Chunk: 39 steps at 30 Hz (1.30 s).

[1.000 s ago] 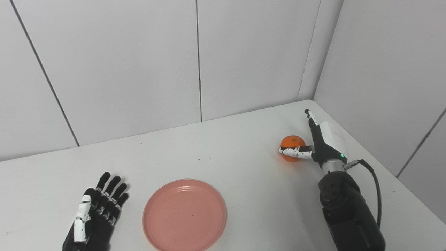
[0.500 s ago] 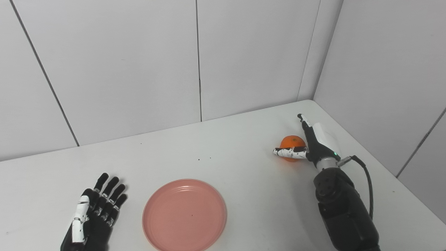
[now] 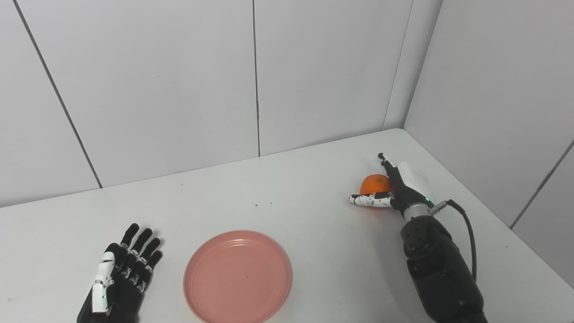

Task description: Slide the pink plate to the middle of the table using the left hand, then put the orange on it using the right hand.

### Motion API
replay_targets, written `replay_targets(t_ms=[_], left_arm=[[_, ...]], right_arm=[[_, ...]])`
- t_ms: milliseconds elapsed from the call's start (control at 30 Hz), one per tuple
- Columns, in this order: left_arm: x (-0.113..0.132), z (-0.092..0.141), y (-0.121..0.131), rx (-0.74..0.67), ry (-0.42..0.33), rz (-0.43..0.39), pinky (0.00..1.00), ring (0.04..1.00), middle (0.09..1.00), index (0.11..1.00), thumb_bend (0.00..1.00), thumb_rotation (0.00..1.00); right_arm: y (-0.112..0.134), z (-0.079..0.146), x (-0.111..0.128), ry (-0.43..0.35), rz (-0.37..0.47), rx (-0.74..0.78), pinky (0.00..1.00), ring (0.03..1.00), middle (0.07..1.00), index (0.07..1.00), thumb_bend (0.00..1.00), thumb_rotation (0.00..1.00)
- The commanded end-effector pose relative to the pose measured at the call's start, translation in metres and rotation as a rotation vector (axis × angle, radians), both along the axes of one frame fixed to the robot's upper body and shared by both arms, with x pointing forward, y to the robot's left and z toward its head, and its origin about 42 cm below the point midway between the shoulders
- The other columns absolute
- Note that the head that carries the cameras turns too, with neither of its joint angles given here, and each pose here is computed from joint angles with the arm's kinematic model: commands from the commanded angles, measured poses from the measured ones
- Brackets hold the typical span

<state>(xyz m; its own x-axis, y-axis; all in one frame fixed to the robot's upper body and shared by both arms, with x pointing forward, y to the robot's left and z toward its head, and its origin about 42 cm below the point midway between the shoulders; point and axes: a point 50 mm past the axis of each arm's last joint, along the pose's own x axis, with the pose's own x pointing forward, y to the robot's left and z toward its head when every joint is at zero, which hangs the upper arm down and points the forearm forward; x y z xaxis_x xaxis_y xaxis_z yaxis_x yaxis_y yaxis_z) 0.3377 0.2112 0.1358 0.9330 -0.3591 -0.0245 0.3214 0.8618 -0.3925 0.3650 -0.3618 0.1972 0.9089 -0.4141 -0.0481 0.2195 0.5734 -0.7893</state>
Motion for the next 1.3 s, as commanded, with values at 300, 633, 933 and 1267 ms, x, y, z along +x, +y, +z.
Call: replay_targets(t_ms=[300,633,933,1267], left_arm=[[-0.011,-0.018,0.004,0.017,0.109,0.003,0.99,0.958,0.967,0.963,0.27,1.0],[-0.01,-0.019,0.004,0.019,0.112,0.006,0.98,0.952,0.96,0.954,0.28,1.0],[-0.009,-0.018,0.005,0.016,0.112,0.004,0.98,0.952,0.961,0.957,0.28,1.0],[-0.009,-0.019,0.004,0.01,0.115,0.006,0.98,0.955,0.963,0.956,0.28,1.0]], right_arm=[[-0.01,0.025,0.012,-0.001,-0.002,-0.082,0.72,0.841,0.886,0.908,1.0,0.37],[-0.016,0.027,0.008,-0.031,0.003,-0.101,0.54,0.608,0.663,0.639,0.91,0.2],[-0.016,0.03,0.008,-0.026,0.013,-0.147,0.34,0.415,0.489,0.483,0.53,0.14],[-0.012,0.044,0.003,-0.073,-0.001,-0.173,0.29,0.376,0.468,0.483,0.52,0.13]])
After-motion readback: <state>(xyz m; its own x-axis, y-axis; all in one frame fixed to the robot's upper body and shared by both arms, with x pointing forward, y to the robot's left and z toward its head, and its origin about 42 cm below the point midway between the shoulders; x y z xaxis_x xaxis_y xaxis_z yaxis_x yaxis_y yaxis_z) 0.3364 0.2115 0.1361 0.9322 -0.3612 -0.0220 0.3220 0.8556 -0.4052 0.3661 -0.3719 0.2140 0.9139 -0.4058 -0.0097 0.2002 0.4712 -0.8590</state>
